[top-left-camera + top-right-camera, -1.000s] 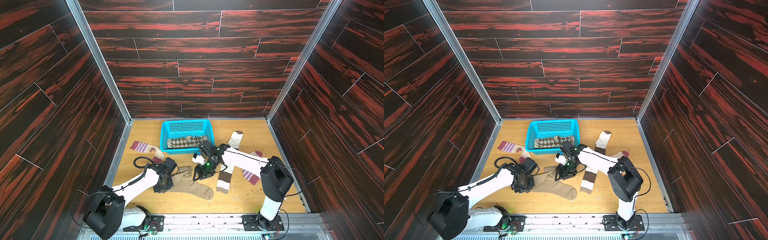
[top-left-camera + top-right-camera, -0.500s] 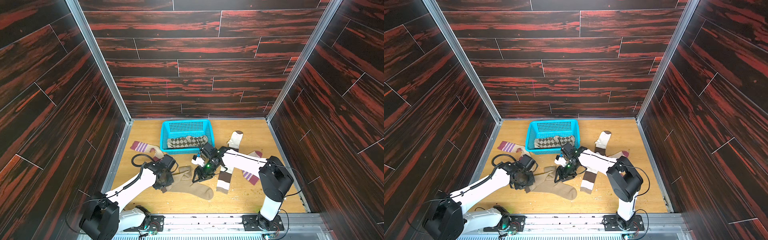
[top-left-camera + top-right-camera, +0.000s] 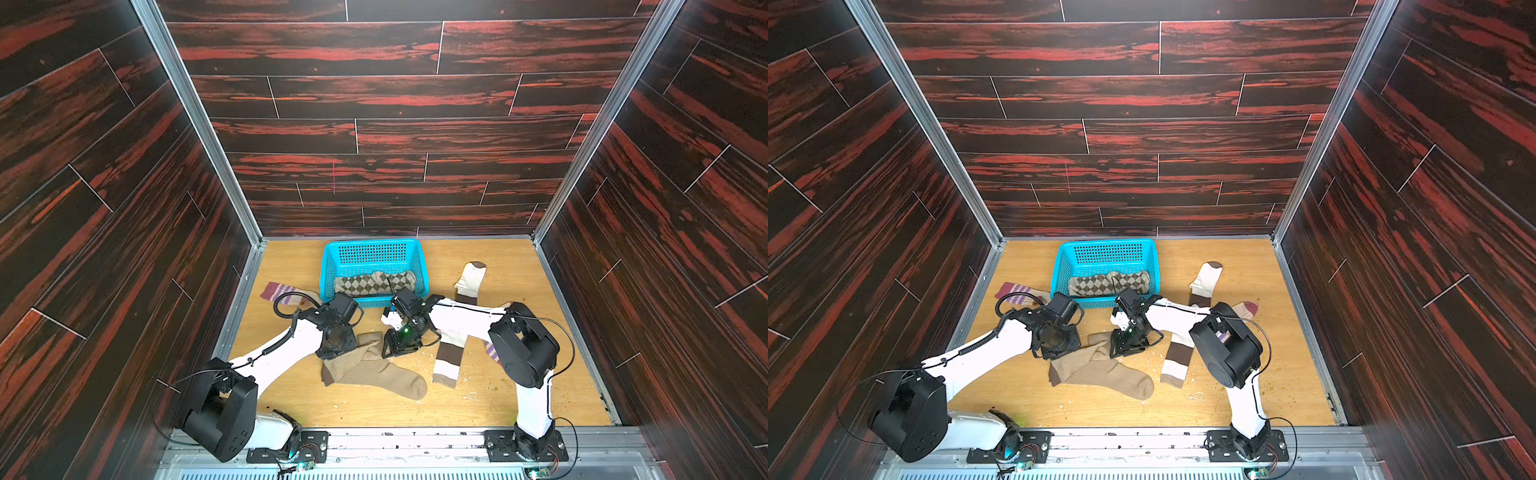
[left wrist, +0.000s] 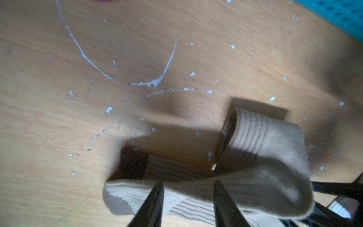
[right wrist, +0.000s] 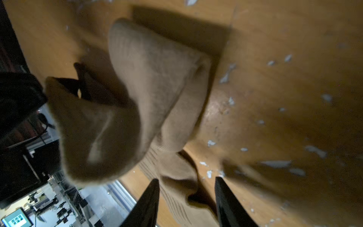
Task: Place the socks together as a pair
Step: Pick up the sock at the center of the board.
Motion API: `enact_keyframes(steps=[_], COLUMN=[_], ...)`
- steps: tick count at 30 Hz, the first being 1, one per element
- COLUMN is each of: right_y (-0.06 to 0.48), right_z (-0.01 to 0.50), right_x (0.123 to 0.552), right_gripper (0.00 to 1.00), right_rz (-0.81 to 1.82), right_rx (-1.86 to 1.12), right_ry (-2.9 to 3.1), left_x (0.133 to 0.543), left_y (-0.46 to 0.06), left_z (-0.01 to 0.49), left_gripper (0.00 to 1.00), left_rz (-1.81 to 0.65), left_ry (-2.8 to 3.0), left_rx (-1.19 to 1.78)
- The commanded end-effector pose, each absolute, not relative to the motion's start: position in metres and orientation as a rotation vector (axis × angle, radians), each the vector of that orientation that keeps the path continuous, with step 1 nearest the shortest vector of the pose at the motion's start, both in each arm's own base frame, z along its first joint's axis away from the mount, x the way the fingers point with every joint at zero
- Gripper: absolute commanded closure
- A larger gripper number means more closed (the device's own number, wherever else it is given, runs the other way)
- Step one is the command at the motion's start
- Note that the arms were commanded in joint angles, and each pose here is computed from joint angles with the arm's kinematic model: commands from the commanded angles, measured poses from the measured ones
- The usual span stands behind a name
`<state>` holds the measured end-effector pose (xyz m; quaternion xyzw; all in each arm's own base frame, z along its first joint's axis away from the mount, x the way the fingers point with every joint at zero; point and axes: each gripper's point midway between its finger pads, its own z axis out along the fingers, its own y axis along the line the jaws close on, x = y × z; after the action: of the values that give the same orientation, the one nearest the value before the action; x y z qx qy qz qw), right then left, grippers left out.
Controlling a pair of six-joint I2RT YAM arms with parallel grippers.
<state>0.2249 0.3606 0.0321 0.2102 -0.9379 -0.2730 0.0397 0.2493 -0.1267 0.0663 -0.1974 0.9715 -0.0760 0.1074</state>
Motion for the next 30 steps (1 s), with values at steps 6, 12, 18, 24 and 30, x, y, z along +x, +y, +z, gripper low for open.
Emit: enact_keyframes(steps=[6,12,18,24,30], right_y=[0.376,0.389,0.384,0.385,0.368], right_z=[0.017,0.008,-0.007,0.015,0.054], right_x=[0.244,0.24,0.243,0.242,0.218], right_gripper=[0.52,0.53,0.77,1.0,1.0], right_rz=[-0.72,-0.695,-0.579,-0.602,-0.639], right_rx=[0.567,0.561,0.523,0.599,0.718], right_ry=[-2.972,-2.962,-2.991,-3.002,-2.932], left_x=[0.229,0.196,0.181,0.188,0.202], left_y=[-0.109,-0.099,-0.095,-0.076,-0.071], left_z=[0.095,0.097,0.064,0.041,0.028], left_gripper=[0.6,0.68,0.73,0.73,0.72], left_rz=[-0.255,-0.321,-0.335,-0.149,-0.113], left_ry=[2.806,2.794,2.81,2.82,2.825], left_rx=[-0.657,-0.716,-0.774,-0.798,-0.8])
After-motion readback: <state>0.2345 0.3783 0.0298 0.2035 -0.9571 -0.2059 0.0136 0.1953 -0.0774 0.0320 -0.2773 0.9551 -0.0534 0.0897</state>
